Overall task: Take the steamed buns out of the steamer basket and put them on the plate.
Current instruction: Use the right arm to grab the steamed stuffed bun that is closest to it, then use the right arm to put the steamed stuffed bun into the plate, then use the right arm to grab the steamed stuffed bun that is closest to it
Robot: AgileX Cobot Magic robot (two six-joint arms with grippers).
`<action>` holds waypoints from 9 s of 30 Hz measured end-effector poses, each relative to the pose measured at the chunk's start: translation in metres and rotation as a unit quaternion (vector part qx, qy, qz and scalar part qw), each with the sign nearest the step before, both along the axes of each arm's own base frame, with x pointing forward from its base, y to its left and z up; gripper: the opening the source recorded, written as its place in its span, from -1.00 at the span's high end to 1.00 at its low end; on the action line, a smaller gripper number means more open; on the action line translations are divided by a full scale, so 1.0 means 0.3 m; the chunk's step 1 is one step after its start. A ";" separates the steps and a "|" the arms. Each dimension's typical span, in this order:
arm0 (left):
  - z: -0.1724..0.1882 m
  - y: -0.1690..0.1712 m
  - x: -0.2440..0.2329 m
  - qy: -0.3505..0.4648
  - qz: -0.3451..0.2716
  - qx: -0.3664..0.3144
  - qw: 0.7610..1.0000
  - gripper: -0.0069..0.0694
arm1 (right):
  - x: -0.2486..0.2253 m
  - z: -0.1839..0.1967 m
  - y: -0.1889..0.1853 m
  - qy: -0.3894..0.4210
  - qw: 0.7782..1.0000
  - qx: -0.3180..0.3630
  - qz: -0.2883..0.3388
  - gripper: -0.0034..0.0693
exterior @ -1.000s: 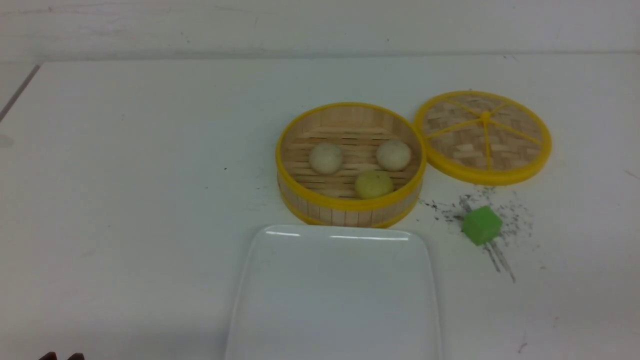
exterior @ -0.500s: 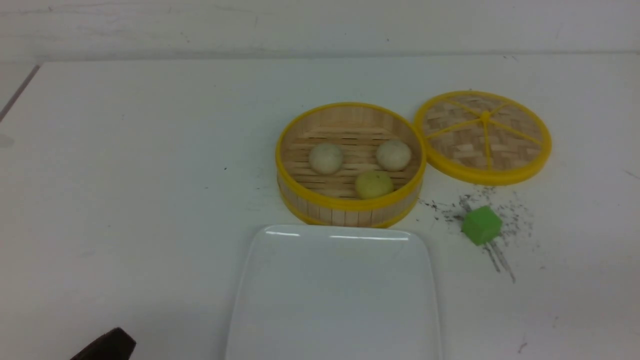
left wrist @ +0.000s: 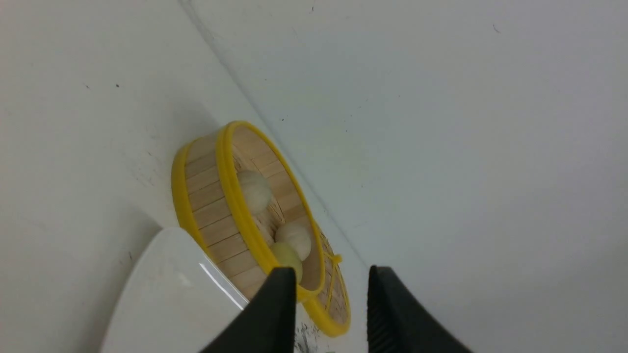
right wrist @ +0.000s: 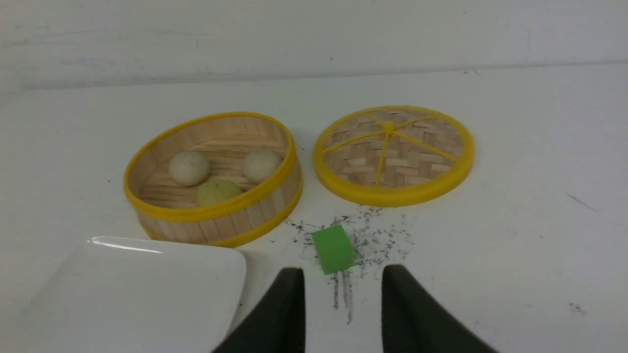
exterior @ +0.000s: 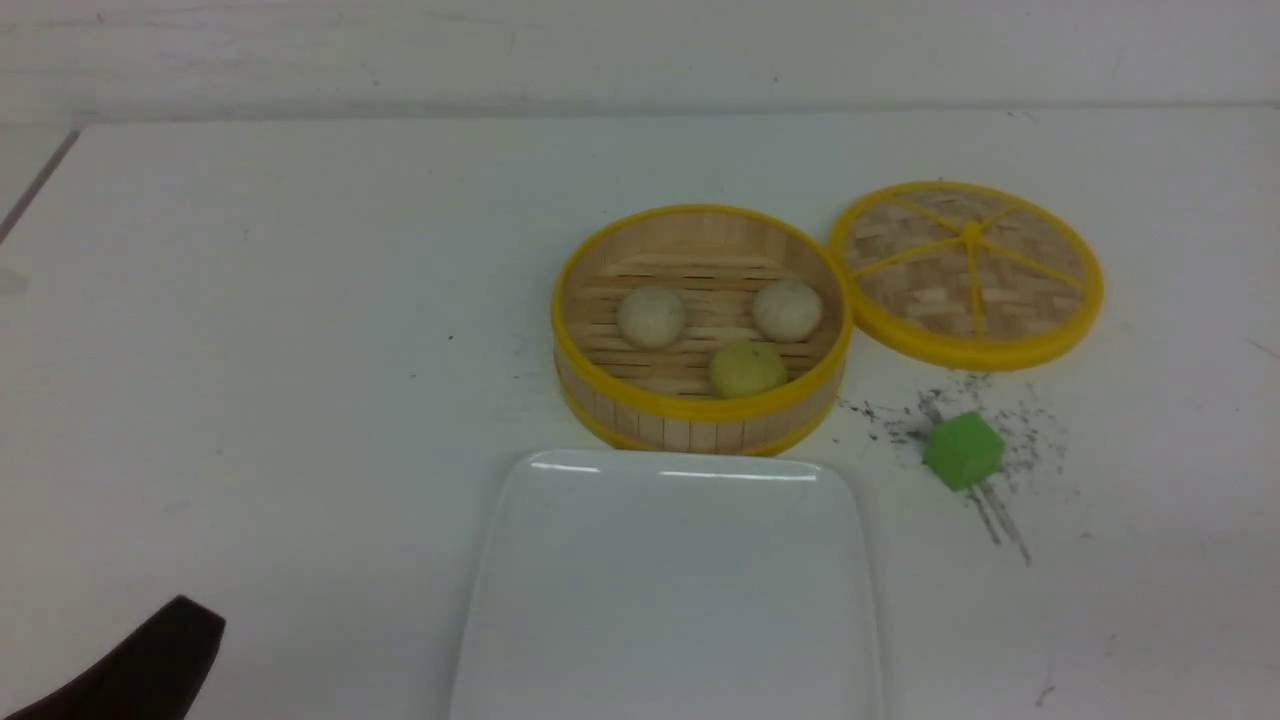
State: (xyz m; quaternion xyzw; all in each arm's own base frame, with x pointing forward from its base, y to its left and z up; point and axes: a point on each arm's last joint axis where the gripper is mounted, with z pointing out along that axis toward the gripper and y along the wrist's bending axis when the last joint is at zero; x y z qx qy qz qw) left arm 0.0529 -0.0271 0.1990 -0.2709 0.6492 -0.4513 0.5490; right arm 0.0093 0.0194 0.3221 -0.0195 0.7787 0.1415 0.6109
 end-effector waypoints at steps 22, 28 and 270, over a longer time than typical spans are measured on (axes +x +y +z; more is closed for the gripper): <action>0.171 -0.036 -0.043 -0.145 -0.045 0.190 0.970 0.19 | 0.154 0.086 0.099 0.080 0.983 0.031 0.162 0.24; 0.210 -0.047 0.035 -0.075 -0.082 0.192 0.975 0.19 | 0.250 0.176 0.117 0.125 0.971 0.010 0.202 0.24; 0.376 -0.101 0.405 -0.028 -0.256 0.324 0.910 -0.25 | 1.324 -0.263 0.662 0.240 0.851 -0.334 0.327 -0.55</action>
